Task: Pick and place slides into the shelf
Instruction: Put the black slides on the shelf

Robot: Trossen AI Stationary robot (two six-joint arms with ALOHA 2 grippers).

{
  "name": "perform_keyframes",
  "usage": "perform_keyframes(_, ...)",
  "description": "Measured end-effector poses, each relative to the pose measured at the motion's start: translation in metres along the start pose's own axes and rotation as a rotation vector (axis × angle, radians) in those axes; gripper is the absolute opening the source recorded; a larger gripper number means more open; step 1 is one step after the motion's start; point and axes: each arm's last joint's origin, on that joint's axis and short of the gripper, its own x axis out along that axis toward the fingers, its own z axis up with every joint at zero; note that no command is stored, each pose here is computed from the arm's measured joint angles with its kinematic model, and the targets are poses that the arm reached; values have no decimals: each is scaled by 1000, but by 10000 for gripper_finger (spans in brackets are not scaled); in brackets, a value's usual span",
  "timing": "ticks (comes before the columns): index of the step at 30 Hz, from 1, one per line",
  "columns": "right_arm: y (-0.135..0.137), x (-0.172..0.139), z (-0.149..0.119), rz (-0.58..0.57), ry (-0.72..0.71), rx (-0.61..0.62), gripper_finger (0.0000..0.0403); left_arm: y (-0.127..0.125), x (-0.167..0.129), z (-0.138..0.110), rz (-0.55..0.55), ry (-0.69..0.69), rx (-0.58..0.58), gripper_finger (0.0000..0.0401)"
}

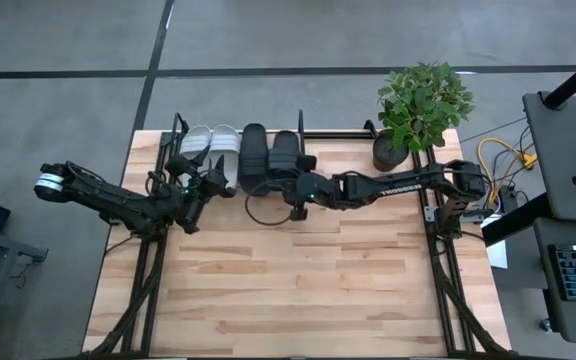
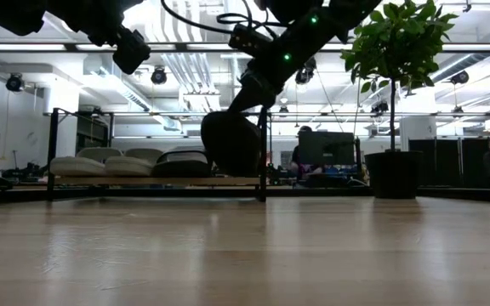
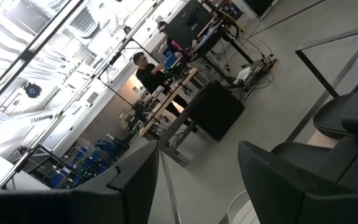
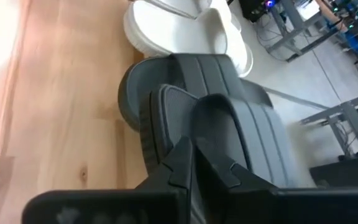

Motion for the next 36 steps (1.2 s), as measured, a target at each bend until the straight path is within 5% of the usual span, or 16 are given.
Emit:
perform_keyframes(22, 9, 5, -19, -18, 31, 16, 9, 0, 0, 0, 0, 0, 0, 204)
perform_keyframes(36, -5, -10, 2, -59, -86, 24, 13, 0, -1, 0, -2, -1, -4, 204)
